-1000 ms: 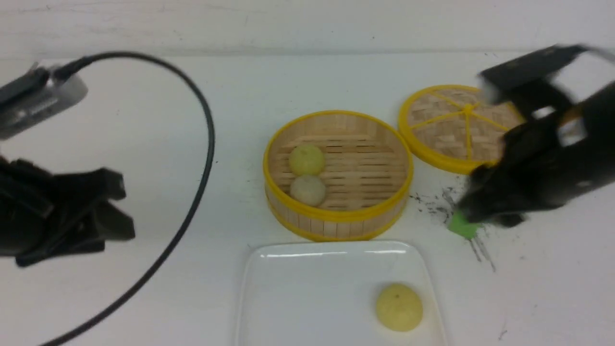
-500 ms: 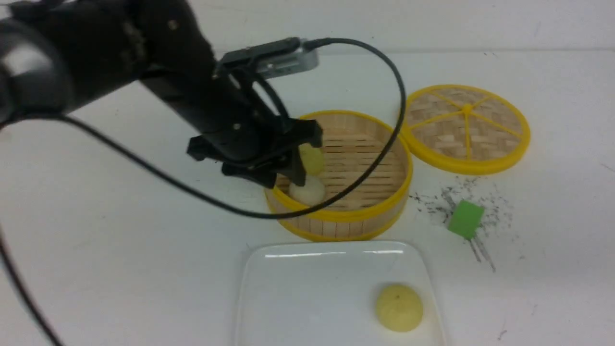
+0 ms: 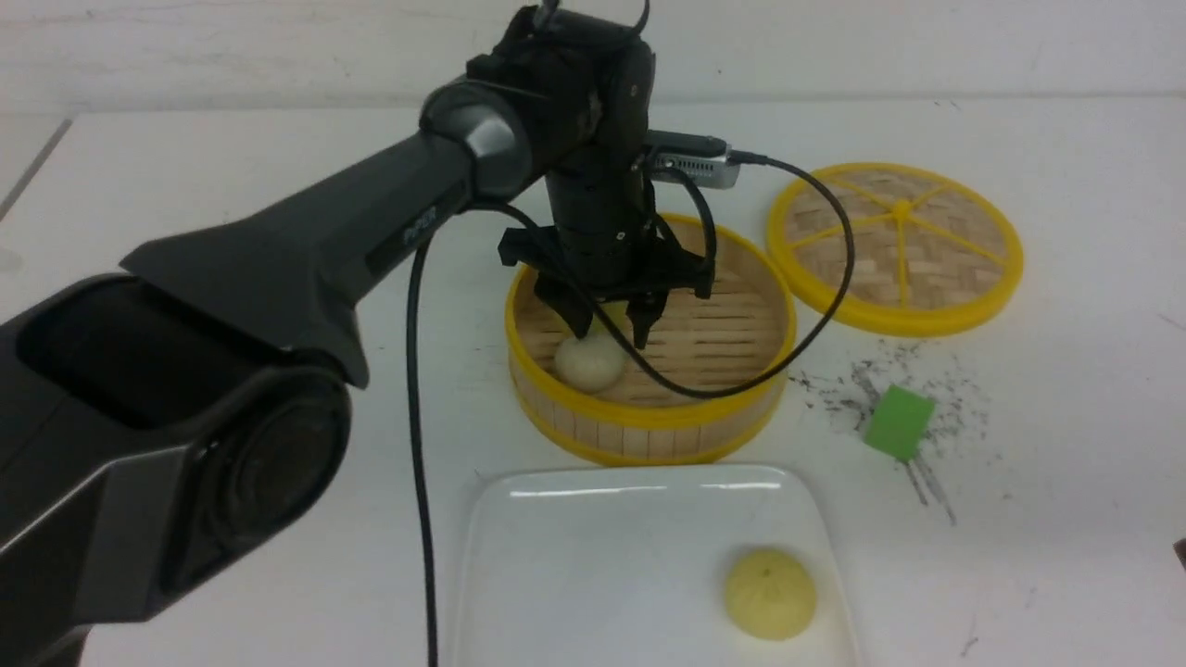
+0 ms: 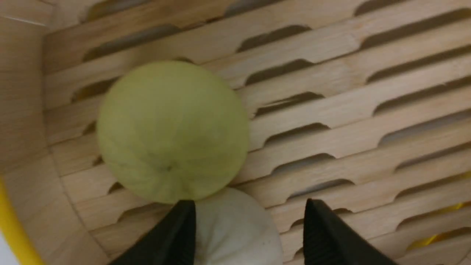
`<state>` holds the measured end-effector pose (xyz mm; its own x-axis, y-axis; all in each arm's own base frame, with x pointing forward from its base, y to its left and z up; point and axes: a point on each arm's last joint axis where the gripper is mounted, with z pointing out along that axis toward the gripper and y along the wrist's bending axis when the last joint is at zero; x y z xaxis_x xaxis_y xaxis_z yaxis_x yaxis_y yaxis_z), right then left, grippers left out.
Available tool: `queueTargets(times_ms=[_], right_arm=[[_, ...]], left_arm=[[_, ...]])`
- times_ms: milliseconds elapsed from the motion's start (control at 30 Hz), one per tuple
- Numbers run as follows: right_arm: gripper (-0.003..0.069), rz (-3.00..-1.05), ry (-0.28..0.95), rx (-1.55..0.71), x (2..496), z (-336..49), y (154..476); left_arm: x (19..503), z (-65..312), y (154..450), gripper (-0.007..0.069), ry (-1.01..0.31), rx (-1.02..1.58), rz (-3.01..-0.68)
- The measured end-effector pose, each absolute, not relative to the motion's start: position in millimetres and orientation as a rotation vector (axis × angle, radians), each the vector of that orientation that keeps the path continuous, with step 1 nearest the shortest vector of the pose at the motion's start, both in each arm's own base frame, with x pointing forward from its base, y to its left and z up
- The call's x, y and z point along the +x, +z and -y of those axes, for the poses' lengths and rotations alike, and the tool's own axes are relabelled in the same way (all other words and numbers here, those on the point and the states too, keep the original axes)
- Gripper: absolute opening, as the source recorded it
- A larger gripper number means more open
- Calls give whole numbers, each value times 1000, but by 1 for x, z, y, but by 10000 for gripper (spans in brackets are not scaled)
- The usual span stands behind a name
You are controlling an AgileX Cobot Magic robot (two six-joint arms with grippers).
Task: Put the steamed buns into the plate on the white tablecloth.
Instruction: 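Reach into the bamboo steamer and grasp a bun with the left gripper, then carry the bun from the bamboo steamer to the plate with the left gripper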
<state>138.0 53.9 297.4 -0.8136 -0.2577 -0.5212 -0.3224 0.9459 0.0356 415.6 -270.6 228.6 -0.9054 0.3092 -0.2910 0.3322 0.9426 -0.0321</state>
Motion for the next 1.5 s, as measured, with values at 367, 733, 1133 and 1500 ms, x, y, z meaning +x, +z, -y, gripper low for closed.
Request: queueTargets(times_ms=[367, 733, 1133, 1500], right_arm=[[-6, -2548, 170, -409, 139, -54, 298], [0, -2542, 171, -408, 140, -55, 299], [6, -2542, 175, -407, 140, -55, 299], [13, -2545, 200, -398, 139, -56, 299]], left_arm=[[412, 272, 237, 413, -126, 334, -2823], [410, 269, 252, 413, -115, 324, -2786], [399, 262, 205, 413, -14, 370, -2926], [400, 261, 214, 148, -13, 344, -2899]])
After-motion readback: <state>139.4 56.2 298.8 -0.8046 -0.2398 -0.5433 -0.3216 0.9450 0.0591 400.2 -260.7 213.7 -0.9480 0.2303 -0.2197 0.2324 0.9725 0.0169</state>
